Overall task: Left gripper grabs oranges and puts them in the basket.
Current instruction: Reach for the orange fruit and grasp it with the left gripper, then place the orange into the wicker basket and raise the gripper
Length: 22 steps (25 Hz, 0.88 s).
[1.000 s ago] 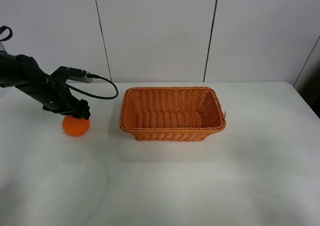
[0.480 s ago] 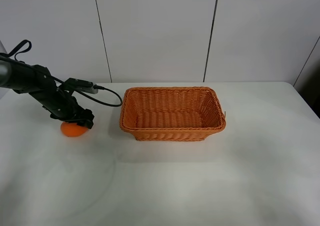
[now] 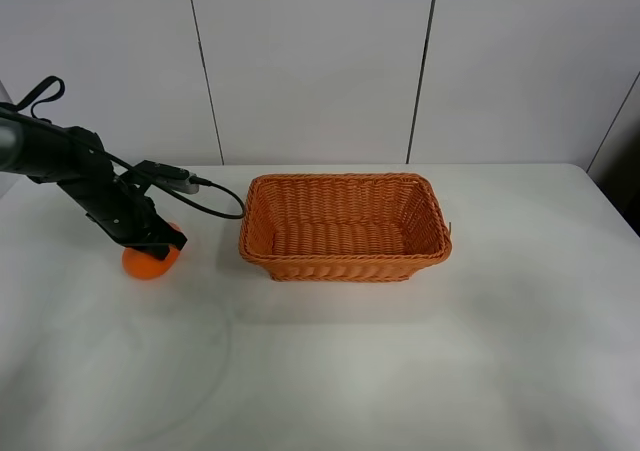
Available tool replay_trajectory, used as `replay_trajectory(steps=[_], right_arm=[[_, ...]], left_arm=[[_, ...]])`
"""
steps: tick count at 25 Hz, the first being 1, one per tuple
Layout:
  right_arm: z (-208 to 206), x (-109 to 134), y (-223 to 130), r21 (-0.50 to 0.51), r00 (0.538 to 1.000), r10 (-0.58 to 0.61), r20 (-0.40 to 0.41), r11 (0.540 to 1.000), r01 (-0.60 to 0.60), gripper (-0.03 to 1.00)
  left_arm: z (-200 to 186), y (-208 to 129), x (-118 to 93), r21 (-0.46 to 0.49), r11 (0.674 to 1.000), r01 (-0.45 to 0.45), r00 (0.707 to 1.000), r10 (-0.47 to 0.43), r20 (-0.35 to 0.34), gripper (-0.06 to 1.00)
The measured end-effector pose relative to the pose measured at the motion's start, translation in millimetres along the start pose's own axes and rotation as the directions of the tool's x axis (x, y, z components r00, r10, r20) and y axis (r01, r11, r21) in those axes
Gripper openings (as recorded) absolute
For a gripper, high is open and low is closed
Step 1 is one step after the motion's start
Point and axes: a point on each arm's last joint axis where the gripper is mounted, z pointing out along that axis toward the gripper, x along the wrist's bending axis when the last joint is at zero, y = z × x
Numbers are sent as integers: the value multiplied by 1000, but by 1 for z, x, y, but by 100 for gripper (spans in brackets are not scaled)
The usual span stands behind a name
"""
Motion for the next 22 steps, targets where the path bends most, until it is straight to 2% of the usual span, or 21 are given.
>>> replay_trajectory(steps=[6,14,22], right_arm=[[0,0,0,0,1000,0,0,1000,0,69],[0,0,0,0,1000,0,0,1000,0,69],[0,0,0,0,1000,0,0,1000,0,69]], left_arm=[[-26,4,1,-32,999,-28,999,27,-27,18],[-84,5,-2,-114,993,26,998,-32,-50,18],[-128,0,-8,-166,984,61,997,-69,-39,18]])
